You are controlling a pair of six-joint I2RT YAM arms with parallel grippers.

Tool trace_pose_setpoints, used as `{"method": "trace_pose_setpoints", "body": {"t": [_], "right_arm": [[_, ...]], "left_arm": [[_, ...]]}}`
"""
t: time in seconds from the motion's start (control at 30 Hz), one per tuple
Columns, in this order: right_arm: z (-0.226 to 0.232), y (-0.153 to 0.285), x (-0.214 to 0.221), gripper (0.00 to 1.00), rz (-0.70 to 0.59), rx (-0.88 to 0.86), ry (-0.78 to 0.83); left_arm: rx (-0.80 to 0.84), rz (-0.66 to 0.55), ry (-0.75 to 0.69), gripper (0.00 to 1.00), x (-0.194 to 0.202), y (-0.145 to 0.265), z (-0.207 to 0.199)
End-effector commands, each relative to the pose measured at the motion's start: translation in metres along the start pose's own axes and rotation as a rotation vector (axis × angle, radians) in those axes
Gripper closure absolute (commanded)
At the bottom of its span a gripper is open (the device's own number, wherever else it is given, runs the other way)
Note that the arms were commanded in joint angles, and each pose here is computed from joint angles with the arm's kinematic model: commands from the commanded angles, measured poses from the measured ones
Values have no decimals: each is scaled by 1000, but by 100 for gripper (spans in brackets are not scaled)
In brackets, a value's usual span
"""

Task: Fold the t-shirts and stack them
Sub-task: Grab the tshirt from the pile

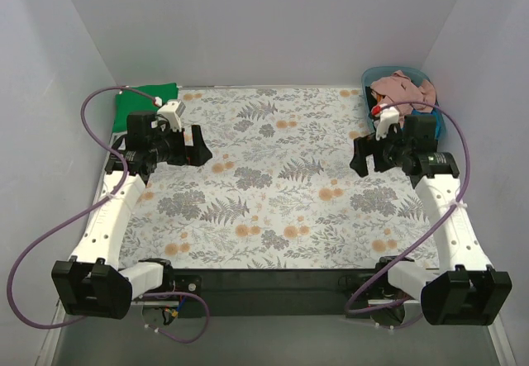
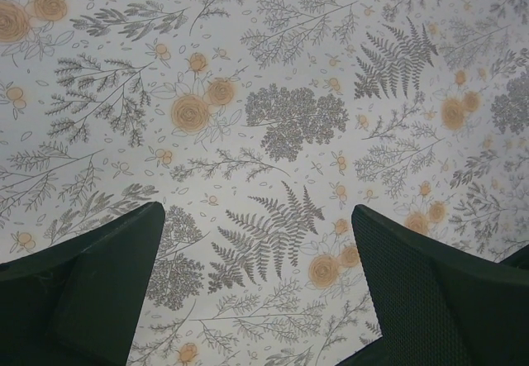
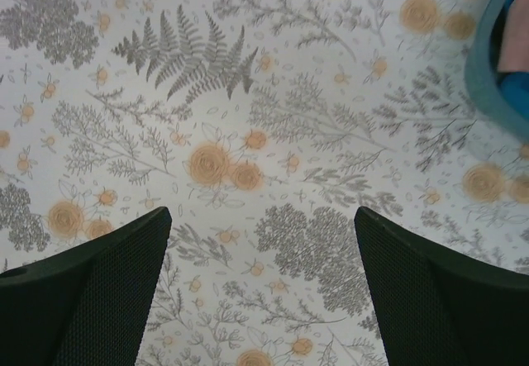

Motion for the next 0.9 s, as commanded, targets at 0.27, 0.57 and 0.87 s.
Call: {"method": "trace_pose_setpoints", "body": {"t": [0.27,0.57,0.87], "right_arm": [[-119,6,-120,2,-150,208,21],[-248,-63,-127,2,-100,343,-104],[-319,-149,-123,2,-153,351,-118]], "left_arm": [[101,20,22,3,-28,2,-23],[101,42,32,2,-25,-7,-19],[49,92,24,2,-15,-16,-6]]}}
Point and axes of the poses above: each gripper's point midway between its finger pads, its own y axis back along the fingers, its own z axis along the line the jaws close on, x = y × z, the point moved 3 cm from there along y, back along the fingers, and after that the axes turned 7 degrees about y, right-handed, at the moved point
